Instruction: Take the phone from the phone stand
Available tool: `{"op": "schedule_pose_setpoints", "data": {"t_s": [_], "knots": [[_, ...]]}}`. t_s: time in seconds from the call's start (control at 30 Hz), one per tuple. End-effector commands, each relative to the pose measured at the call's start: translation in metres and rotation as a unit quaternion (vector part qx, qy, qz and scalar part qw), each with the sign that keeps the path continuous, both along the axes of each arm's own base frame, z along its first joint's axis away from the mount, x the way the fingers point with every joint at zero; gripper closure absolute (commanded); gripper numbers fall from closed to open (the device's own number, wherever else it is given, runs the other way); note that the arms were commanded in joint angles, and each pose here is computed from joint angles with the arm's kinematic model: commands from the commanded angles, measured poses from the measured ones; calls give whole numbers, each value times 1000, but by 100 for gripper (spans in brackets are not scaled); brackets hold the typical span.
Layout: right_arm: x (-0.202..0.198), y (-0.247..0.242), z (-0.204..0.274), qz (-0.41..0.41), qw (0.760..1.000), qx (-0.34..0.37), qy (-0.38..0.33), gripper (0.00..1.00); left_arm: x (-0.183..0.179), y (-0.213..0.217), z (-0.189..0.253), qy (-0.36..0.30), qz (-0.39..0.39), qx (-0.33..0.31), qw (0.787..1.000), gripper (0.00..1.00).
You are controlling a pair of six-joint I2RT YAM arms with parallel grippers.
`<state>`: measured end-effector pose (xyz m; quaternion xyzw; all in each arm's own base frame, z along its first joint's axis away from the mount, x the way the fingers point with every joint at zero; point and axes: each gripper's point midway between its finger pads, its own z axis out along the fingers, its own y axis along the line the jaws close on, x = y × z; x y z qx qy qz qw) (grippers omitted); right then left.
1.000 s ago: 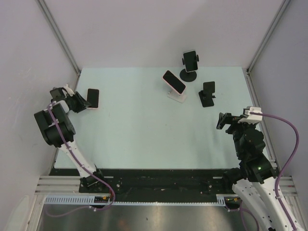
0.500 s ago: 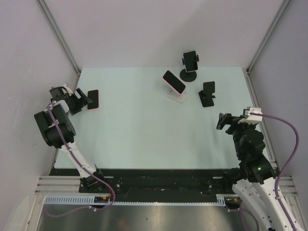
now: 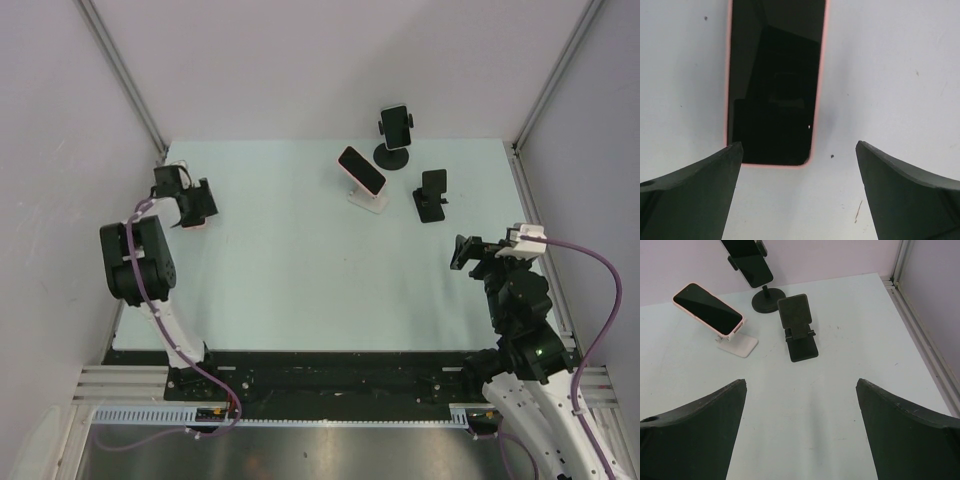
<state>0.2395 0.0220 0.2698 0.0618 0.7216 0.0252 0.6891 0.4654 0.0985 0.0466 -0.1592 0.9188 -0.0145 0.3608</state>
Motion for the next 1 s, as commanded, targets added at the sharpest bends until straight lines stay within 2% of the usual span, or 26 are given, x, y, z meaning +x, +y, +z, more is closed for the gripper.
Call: {"op": "schedule_pose_setpoints", "data": {"t_s": [0.0, 0.13, 0.33, 0.97], "knots": [[-1, -4, 14, -10, 999, 5, -30, 3, -8, 15, 8, 27, 15, 97, 995, 0], [-2, -4, 15, -9, 999, 5, -33, 3, -14, 24, 4, 60, 32, 134, 989, 0], [-2, -4, 15, -9, 999, 6, -33, 3, -18, 29, -8, 92, 42, 141, 985, 0], [-2, -3, 15, -6, 999, 7, -34, 3, -22, 32, -5, 95, 55, 142, 984, 0]]}}
